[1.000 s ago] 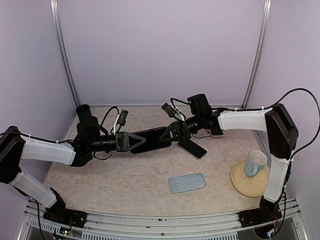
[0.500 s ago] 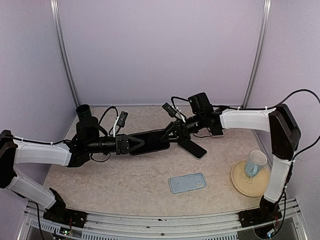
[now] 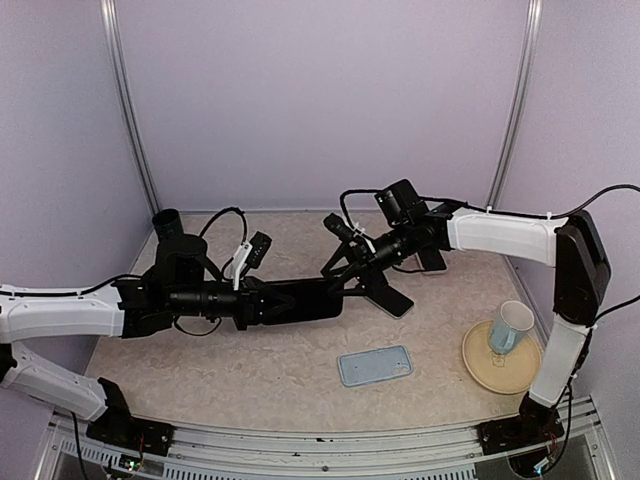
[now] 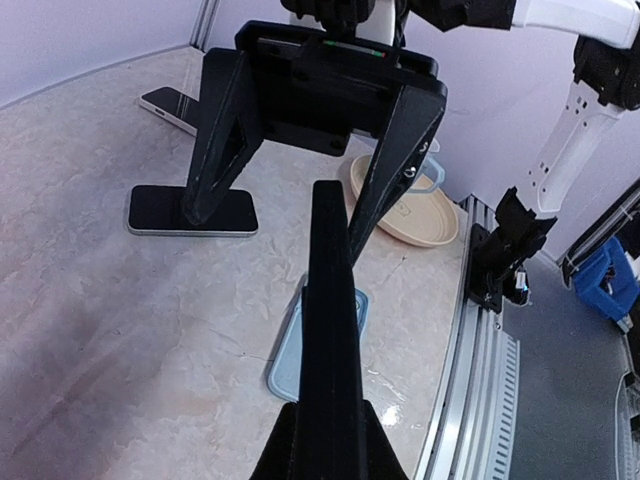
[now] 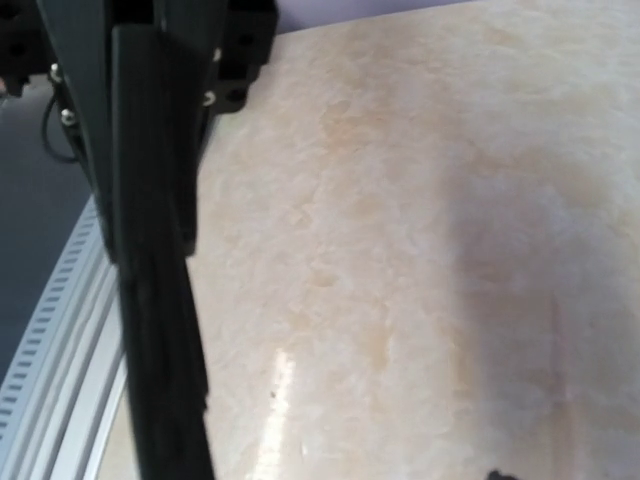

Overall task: Put the phone into the phone case
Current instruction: Press the phone with the phone case.

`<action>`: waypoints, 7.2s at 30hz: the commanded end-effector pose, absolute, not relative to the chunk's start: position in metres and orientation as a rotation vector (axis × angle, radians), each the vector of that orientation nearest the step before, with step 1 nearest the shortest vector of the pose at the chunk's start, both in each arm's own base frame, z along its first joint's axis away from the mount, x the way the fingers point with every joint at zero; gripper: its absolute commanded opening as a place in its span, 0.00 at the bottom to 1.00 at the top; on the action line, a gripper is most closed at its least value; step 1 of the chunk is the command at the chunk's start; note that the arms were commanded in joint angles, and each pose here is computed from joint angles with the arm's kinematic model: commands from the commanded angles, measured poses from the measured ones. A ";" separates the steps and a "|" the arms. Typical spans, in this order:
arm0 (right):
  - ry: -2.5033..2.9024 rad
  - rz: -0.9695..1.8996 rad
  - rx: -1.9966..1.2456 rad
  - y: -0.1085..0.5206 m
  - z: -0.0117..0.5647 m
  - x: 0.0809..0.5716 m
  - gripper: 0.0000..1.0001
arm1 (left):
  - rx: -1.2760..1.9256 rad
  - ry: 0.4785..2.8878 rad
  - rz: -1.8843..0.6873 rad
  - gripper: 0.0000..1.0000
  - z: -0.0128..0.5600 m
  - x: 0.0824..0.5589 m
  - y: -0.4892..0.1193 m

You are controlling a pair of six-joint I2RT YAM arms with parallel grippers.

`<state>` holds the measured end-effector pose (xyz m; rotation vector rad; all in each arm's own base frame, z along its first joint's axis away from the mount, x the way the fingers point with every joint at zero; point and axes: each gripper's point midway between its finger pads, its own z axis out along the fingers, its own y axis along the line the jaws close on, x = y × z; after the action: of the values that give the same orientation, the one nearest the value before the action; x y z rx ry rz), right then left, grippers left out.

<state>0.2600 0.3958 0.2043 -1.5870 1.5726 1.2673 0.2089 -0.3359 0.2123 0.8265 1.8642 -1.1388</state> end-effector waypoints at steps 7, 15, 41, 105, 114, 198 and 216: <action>1.430 1.291 -1.801 0.411 0.219 0.205 0.63 | 0.942 1.760 -0.933 0.00 0.231 0.199 -0.345; 1.471 1.317 -1.836 0.408 0.211 0.201 0.36 | 0.944 1.752 -0.899 0.00 0.232 0.197 -0.343; 1.382 1.758 -1.664 0.392 0.264 0.215 0.15 | 0.995 1.777 -0.782 0.00 0.209 0.187 -0.347; 1.222 0.237 -1.684 0.444 0.182 0.236 1.00 | 0.583 1.935 -1.159 0.00 0.230 0.243 -0.333; 1.206 0.163 -1.654 0.447 0.180 0.242 1.00 | 0.569 1.924 -1.172 0.00 0.235 0.246 -0.331; 1.498 0.023 -1.432 0.443 0.203 0.302 0.46 | 0.316 2.020 -1.165 0.46 0.218 0.266 -0.284; 1.509 -0.033 -1.450 0.449 0.194 0.304 0.45 | 0.302 2.048 -1.159 0.00 0.211 0.269 -0.285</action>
<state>0.2967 0.4389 0.1740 -1.5118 1.5408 -0.0113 0.2649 -0.2807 0.1970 0.2968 2.0849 -1.1418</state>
